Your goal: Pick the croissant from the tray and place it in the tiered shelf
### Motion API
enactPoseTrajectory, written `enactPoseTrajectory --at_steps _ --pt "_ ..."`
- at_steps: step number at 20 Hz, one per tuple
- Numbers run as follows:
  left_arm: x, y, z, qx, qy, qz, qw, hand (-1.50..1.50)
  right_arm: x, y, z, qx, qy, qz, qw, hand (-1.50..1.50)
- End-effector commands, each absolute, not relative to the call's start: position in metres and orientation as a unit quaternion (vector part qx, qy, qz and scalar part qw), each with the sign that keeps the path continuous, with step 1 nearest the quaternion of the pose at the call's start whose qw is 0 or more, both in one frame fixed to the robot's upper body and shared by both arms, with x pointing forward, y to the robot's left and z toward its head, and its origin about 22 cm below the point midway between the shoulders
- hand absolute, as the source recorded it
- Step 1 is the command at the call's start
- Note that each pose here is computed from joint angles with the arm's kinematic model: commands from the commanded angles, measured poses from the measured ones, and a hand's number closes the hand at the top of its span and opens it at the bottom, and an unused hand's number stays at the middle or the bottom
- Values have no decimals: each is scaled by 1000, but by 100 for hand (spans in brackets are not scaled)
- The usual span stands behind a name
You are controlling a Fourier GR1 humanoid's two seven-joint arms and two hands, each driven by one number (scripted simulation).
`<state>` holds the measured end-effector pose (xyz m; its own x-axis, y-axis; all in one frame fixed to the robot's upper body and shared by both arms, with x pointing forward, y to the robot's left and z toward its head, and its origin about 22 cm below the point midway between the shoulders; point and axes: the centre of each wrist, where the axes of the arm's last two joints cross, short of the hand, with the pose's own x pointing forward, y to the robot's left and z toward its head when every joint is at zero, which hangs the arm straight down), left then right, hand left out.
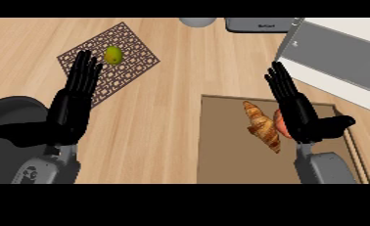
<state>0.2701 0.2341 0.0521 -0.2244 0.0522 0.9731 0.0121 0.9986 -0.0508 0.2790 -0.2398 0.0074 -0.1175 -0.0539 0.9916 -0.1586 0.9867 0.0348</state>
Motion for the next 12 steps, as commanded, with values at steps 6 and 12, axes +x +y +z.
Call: enactPoseTrajectory --at_steps 6,12 --pt "249 336 18 141 -640 -26 755 0 308 -177 60 9 -814 138 565 150" --pt "228 336 -1 120 -616 -26 778 0 274 -179 5 -275 -767 66 576 -150"
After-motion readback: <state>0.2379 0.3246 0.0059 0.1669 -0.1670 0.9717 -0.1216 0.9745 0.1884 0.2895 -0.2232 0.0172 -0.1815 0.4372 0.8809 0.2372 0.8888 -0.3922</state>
